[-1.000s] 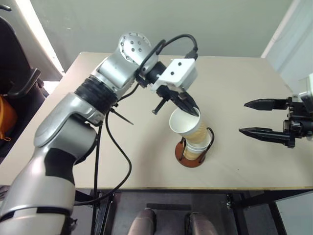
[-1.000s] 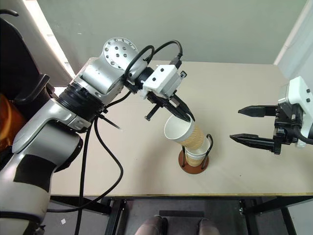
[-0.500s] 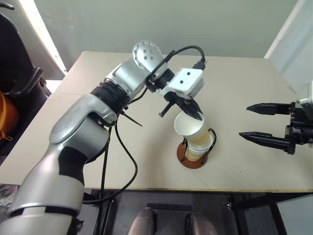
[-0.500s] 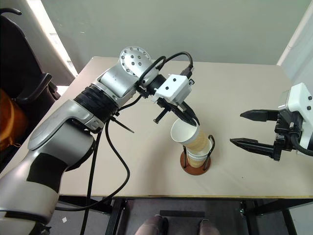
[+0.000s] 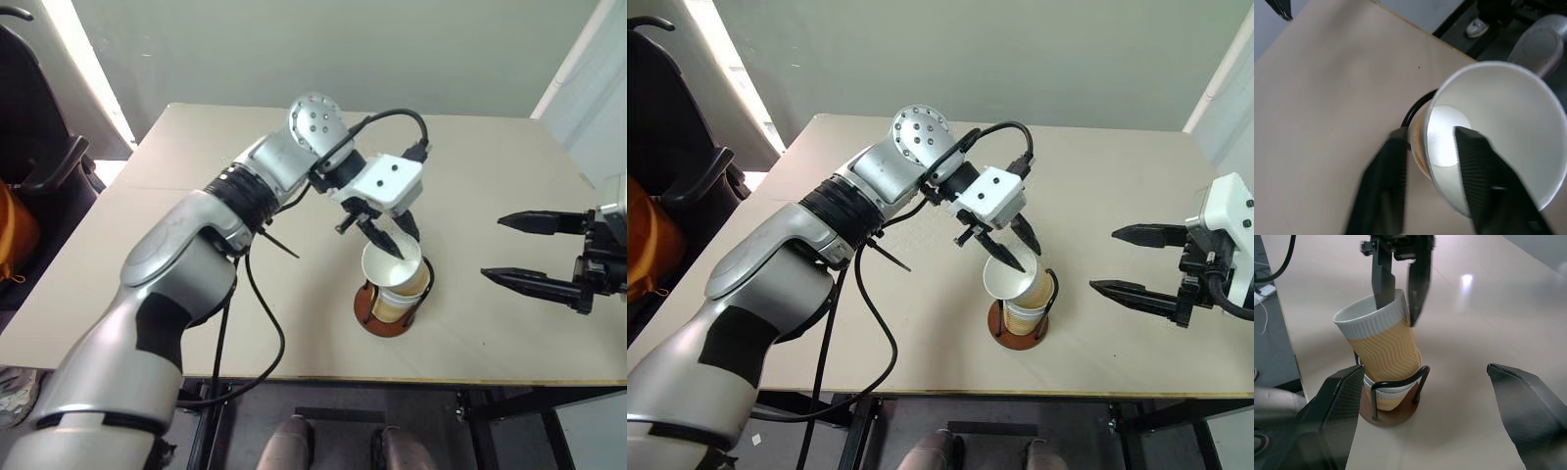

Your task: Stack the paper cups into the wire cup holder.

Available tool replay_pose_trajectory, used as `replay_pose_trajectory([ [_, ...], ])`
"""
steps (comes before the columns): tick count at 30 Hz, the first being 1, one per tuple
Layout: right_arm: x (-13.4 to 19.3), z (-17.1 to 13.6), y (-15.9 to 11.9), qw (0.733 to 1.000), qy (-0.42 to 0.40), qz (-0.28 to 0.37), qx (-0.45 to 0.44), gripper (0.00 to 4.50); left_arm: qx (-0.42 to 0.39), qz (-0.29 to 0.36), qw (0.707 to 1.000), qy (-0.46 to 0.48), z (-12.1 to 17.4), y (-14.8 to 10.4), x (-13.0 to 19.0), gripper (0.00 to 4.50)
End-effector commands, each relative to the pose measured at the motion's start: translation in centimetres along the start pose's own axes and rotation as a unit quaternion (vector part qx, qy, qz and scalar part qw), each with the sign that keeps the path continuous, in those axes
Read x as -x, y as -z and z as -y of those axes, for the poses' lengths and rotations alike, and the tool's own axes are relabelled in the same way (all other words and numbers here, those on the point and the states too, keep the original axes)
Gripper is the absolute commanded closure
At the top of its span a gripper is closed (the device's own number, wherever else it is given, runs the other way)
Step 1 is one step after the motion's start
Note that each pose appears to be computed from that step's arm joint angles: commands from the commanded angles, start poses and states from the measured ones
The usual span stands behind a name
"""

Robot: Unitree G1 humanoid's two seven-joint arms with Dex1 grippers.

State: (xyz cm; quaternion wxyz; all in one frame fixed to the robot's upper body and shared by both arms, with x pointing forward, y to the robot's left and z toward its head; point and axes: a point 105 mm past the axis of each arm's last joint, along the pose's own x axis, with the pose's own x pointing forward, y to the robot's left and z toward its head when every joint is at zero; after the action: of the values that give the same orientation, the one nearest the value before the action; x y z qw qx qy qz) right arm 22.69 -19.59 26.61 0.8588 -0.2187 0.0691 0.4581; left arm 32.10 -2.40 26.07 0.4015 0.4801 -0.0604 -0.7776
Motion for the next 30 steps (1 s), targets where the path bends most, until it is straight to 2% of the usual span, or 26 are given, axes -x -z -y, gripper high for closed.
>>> replay_pose_trajectory([
  [1,0.4,0.0,-1.0,1.0,0.008,0.015,0.023,0.34,-0.041,-0.004,0.999,-0.005,-1.0,-1.5,1.0,1.48],
  [10,-0.1,0.1,-1.0,1.0,-0.003,0.017,0.025,0.34,-0.034,0.011,0.998,-0.049,-2.2,-1.9,2.3,1.48],
  [14,-0.4,-0.1,-0.5,1.0,-0.023,0.004,0.017,0.34,0.003,0.011,0.997,-0.071,-1.0,-0.8,4.2,1.48],
  [18,0.7,2.0,0.4,1.0,-0.001,-0.011,0.004,0.34,0.12,0.013,0.978,-0.172,2.3,2.3,11.2,1.48],
  [21,1.5,2.8,0.9,1.0,0.001,-0.015,-0.003,0.34,0.175,0.006,0.963,-0.203,5.0,3.6,13.6,1.48],
  [24,2.2,3.9,1.5,1.0,0.012,-0.015,-0.015,0.34,0.257,-0.004,0.937,-0.235,9.4,5.3,15.9,1.48],
  [27,2.5,4.8,2.6,0.999,0.024,-0.033,-0.031,0.34,0.337,-0.027,0.898,-0.281,14.2,6.8,18.0,1.48],
  [30,3.5,5.6,3.1,0.998,0.034,-0.048,-0.033,0.34,0.387,-0.042,0.861,-0.328,17.5,7.0,19.6,1.48],
])
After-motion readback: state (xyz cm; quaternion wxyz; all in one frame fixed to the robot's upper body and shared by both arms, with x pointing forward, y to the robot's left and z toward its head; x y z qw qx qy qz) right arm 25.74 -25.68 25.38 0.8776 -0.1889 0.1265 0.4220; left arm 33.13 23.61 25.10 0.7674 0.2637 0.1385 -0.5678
